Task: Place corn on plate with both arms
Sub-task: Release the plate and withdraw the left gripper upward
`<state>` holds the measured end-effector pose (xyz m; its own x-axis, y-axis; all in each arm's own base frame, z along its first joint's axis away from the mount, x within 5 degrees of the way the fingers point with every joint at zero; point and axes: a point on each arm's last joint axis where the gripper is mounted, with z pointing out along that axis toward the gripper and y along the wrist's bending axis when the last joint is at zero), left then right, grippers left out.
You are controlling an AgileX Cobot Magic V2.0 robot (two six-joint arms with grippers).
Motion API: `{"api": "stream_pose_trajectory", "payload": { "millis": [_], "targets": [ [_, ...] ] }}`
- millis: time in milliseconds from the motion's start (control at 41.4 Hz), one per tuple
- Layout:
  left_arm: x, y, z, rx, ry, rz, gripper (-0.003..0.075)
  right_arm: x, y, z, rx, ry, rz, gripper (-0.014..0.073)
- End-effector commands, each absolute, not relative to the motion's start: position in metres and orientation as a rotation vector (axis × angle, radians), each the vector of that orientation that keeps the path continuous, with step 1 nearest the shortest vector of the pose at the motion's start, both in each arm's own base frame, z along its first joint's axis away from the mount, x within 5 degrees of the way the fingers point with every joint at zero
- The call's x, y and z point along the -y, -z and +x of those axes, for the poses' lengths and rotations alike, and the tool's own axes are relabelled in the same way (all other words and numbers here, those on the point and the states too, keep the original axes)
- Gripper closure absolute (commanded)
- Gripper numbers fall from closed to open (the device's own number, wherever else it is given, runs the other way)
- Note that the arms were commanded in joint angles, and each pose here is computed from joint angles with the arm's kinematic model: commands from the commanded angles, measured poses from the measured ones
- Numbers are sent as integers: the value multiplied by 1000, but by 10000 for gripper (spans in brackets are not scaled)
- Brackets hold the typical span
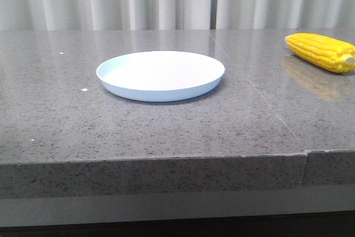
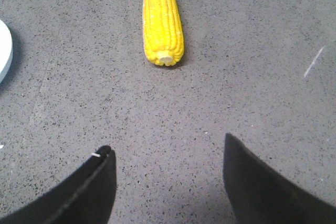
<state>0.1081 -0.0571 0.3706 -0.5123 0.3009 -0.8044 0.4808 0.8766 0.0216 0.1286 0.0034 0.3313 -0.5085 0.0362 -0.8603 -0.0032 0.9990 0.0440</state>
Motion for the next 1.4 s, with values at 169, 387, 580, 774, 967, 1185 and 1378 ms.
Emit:
{"api": "stream_pose_trajectory", "payload": {
  "millis": [169, 387, 580, 774, 967, 1185, 1378],
  "targets": [
    [50, -384, 92, -2016, 294, 525, 229, -3, -345, 133, -2024, -33, 10, 118],
    [50, -384, 92, -2016, 294, 525, 229, -3, -345, 133, -2026, -33, 10, 118],
    [50, -384, 92, -2016, 294, 525, 229, -3, -345, 134, -2029, -33, 10, 116],
    [50, -384, 92, -2014, 295, 524, 229, -3, -342, 146, -2085, -32, 10, 67],
    [50, -385, 93, -2007, 296, 522, 229, -3, -349, 167, -2153, -20, 6, 21],
    [50, -385, 93, -2007, 296, 522, 229, -3, -359, 198, -2182, -14, 9, 21],
    [50, -385, 93, -2007, 296, 522, 229, 7, -363, 242, -2311, 11, 59, 21]
  ]
}}
